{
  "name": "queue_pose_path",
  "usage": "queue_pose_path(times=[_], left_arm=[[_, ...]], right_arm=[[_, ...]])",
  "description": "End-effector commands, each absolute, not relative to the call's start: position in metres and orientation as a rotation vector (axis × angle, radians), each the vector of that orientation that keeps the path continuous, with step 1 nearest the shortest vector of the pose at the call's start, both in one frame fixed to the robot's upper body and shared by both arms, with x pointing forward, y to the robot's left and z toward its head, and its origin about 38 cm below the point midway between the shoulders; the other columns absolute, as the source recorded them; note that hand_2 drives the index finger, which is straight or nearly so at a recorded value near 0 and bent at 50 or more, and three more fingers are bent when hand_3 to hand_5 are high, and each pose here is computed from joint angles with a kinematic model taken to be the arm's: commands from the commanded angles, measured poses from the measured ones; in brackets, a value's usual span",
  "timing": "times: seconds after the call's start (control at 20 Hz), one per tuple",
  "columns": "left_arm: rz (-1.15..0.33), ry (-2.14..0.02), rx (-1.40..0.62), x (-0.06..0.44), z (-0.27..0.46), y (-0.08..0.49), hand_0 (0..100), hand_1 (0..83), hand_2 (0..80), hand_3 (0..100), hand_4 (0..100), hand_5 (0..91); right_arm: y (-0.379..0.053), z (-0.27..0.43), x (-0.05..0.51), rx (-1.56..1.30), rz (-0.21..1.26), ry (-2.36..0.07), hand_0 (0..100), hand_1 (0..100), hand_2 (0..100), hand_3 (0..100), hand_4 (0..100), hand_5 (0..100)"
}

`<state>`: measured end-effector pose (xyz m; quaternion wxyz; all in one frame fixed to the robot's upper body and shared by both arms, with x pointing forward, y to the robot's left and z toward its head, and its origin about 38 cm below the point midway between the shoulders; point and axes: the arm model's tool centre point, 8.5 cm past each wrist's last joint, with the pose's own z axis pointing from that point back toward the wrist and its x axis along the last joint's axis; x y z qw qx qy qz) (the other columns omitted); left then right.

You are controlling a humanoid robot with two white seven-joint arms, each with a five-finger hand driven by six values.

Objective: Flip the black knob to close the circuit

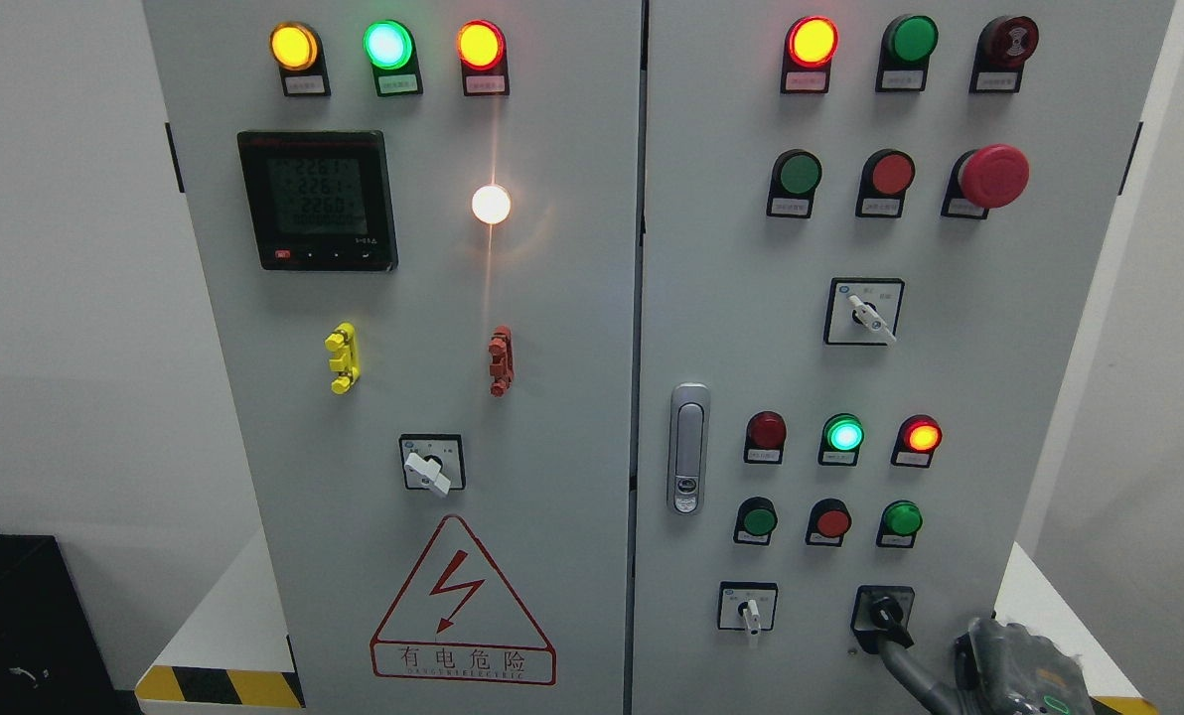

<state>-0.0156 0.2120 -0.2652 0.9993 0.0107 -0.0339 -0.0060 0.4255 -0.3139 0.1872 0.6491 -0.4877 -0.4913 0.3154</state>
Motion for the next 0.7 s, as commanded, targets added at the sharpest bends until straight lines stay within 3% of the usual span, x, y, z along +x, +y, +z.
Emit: queue_pose_path(times=[0.0, 0.65], left_arm=[[-0.012, -0.068, 0.022, -0.016, -0.265, 0.212, 12, 55.6, 0.0, 0, 0, 0.0], [-0.012, -0.068, 0.022, -0.016, -0.265, 0.212, 12, 55.6, 0.0, 0, 0, 0.0]], right_arm=[[-0.318, 0.191, 0.424, -1.113, 0.701, -1.118, 0, 0, 90, 100, 93, 96], [-0.291, 0.195, 0.418, -1.098, 0.755, -1.179, 0, 0, 89, 100, 93, 96]])
